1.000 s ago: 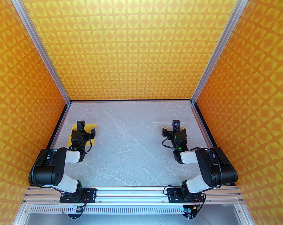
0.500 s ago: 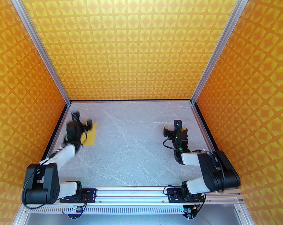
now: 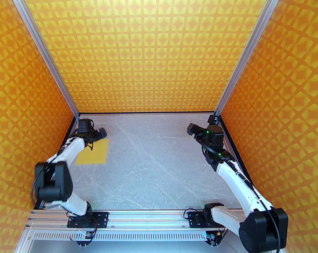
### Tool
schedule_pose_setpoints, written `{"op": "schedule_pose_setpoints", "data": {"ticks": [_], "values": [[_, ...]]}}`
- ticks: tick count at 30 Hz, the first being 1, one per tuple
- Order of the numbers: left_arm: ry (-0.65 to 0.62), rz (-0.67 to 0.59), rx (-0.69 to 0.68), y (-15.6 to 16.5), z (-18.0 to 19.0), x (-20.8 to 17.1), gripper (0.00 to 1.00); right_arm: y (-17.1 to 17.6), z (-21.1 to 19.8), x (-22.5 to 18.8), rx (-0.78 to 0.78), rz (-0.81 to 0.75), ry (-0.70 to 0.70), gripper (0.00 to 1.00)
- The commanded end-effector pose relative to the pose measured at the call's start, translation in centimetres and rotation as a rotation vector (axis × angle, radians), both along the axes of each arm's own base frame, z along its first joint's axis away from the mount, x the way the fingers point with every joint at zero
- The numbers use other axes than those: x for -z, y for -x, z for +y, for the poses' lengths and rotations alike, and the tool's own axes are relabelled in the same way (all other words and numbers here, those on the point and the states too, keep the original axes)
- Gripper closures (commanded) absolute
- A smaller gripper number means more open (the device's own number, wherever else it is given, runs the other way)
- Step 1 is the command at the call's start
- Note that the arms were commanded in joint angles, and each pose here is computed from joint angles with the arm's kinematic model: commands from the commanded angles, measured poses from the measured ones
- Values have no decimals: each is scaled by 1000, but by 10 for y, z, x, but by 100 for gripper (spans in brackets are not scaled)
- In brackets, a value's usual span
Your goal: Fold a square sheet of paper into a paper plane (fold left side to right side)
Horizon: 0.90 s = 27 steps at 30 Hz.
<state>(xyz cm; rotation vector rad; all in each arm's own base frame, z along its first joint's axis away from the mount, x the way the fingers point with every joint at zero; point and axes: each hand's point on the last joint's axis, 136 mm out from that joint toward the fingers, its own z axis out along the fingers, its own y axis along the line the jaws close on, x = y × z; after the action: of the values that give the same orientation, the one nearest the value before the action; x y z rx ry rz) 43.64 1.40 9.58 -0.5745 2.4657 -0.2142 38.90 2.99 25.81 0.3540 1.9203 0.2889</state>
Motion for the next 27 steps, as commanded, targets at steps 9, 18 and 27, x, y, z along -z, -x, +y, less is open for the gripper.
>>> {"op": "schedule_pose_setpoints", "data": {"ticks": [9, 18, 27], "values": [[266, 111, -40, 17, -42, 65, 1, 26, 38, -10, -178, 28, -85, 1], [418, 125, 34, 38, -146, 77, 1, 25, 46, -6, -212, 45, -66, 1], [570, 89, 146, 50, -298, 59, 1, 25, 55, 7, -250, 98, -67, 1]]}}
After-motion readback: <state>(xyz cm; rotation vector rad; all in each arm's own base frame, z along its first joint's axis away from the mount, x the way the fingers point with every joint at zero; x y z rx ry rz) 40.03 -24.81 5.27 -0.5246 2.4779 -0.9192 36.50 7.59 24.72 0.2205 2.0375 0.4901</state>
